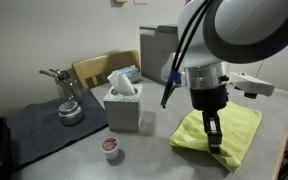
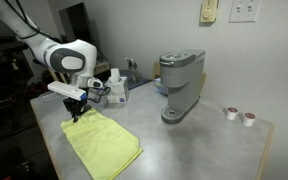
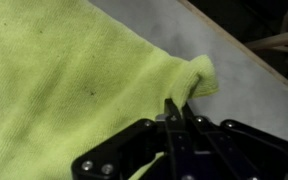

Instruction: Fold the towel

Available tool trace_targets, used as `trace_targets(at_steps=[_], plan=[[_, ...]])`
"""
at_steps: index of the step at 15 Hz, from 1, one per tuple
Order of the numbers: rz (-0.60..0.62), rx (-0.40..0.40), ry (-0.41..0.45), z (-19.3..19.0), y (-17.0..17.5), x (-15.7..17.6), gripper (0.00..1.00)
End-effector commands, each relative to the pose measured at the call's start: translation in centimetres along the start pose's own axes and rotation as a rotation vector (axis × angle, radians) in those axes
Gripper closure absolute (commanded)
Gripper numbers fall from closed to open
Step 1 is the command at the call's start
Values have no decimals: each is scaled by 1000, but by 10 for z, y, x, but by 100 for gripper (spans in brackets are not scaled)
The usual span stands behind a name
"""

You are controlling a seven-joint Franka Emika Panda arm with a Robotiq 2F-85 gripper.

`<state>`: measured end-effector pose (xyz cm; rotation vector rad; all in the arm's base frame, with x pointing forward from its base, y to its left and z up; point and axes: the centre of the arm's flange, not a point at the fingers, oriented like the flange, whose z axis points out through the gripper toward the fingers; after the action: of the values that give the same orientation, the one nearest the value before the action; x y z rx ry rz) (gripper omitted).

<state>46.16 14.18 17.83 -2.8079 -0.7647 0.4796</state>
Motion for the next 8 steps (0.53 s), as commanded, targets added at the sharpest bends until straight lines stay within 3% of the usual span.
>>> trace_targets(at_steps=[1,8], plan=[[-30,55,46,-10,23,-38,99],[-44,147,121,-28,67,-67,99]])
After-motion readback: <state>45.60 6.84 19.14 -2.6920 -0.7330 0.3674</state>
